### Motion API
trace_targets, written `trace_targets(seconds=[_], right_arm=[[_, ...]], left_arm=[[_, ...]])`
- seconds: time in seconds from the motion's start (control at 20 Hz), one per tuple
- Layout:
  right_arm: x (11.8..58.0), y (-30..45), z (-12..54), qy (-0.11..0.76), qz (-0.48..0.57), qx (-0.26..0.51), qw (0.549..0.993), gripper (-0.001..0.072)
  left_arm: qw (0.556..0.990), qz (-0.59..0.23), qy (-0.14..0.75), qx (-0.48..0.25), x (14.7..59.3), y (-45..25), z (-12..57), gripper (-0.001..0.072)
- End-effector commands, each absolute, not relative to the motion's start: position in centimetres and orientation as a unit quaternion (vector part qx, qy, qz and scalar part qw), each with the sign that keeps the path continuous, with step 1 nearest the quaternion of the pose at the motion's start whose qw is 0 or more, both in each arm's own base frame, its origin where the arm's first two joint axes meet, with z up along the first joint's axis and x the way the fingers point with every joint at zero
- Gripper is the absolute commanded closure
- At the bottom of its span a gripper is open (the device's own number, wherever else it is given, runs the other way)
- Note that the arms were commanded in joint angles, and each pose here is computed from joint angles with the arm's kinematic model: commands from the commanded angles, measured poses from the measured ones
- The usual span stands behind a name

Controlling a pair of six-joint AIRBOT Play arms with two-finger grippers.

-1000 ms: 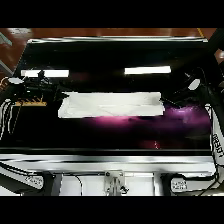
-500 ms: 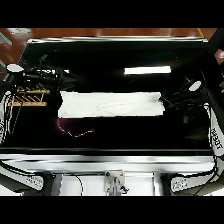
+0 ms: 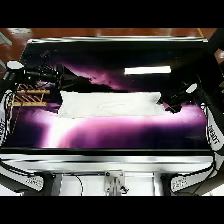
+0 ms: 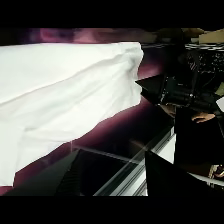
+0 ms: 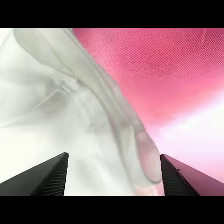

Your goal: Fold the shirts.

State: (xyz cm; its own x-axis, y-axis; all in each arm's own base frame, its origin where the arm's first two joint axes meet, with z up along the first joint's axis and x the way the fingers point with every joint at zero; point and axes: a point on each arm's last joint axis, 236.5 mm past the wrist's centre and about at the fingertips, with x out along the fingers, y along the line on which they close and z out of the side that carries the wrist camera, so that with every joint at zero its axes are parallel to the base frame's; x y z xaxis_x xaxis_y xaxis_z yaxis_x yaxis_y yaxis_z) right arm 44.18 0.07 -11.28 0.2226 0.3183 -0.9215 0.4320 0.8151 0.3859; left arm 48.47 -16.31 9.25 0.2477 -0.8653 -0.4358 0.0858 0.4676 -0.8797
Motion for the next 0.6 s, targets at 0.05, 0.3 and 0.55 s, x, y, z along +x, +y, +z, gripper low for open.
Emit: trace_targets(seconds=[0.05,0.3,0.55], right_arm=[[43.5,1.4,-12.2,0.639,-0.034,0.333,0.693,0.0153],[45.8,3.0,-8.8,0.596,0.04,0.322,0.735,0.0652],[45.9,3.4,3.4,0.506,0.101,0.26,0.817,0.0653]], left_arm=[[0.691,-0.356,0.495,-0.388,48.4,-16.6,10.5,0.0269],[0.704,-0.363,0.48,-0.377,48.3,-16.7,11.9,0.0331],[0.703,-0.387,0.485,-0.347,47.4,-21.1,11.5,0.0664]])
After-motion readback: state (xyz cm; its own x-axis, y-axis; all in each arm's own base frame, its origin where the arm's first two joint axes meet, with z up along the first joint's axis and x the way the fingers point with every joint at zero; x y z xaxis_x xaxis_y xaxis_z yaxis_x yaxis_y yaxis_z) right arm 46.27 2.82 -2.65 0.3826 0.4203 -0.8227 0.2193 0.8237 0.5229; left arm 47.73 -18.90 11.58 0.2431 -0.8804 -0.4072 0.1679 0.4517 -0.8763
